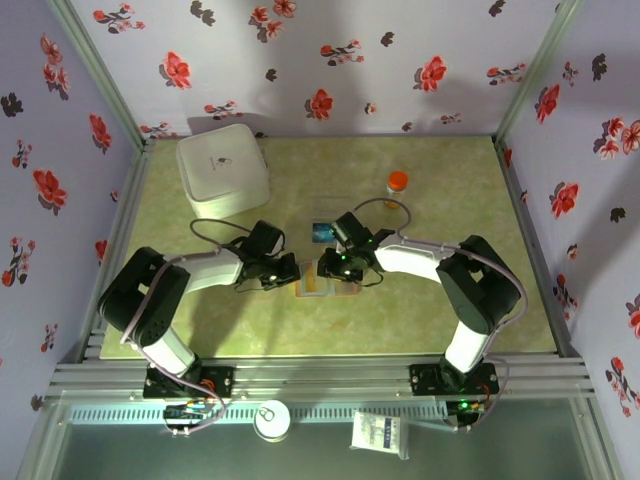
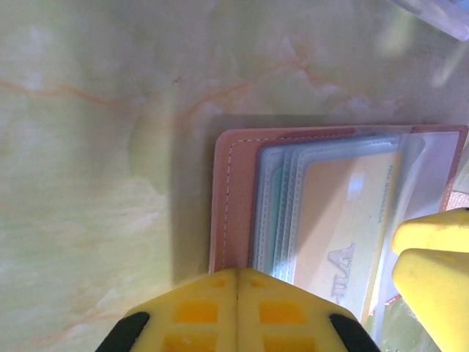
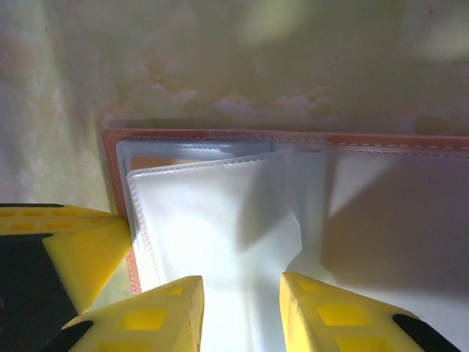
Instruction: Take the credit cards out of the card holder
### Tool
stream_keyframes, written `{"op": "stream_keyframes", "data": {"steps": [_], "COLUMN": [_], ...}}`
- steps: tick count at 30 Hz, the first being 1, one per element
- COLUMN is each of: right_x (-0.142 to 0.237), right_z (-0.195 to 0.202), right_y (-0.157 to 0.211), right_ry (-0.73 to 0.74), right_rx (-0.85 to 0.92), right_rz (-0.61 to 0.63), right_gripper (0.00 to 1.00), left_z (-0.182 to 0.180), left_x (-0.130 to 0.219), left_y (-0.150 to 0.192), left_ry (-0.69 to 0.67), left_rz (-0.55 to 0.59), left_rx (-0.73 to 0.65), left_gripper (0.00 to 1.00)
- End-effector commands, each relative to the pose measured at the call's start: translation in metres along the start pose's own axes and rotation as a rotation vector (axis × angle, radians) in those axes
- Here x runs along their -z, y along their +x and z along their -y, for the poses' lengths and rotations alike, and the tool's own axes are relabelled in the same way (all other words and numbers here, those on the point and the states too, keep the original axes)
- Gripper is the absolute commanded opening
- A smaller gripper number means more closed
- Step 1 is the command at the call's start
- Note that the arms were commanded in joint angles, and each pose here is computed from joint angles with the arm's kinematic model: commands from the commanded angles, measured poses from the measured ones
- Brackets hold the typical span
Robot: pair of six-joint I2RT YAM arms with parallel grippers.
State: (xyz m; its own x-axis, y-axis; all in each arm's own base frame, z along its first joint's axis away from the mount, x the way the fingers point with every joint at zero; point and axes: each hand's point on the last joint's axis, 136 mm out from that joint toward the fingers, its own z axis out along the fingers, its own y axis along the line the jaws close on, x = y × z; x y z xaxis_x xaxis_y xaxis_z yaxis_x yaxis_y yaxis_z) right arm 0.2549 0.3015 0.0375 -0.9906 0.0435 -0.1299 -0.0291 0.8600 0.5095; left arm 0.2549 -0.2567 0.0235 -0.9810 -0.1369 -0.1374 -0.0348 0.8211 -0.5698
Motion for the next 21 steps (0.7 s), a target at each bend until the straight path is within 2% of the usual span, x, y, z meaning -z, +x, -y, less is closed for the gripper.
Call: {"op": "stream_keyframes", "data": {"steps": [1,14,21], "right_x": [0.006,0.008,0.009], "right_z": [-0.001,0.004,0.006], "right_y": [-0.003,-0.003,-0.002], "right_ry": [-0.023,-0.036,-0.041], "right_rx": [-0.011,-0.030,-0.034], "right_rz": [0.023,0.035,0.031], "right_gripper": [0.33,0.32,0.32], "left_z": [0.011,0.053,0.068], "left_x": [0.014,0.013,0.007], "left_y": [-0.011,-0.013,-0.011], "left_ry": [0.013,0.186,0.215], "left_rz": [0.038,0.035,0.023], "left_rx": [-0.010,0.026,0.022], "left_gripper": [0.06,0.19,0.25]}}
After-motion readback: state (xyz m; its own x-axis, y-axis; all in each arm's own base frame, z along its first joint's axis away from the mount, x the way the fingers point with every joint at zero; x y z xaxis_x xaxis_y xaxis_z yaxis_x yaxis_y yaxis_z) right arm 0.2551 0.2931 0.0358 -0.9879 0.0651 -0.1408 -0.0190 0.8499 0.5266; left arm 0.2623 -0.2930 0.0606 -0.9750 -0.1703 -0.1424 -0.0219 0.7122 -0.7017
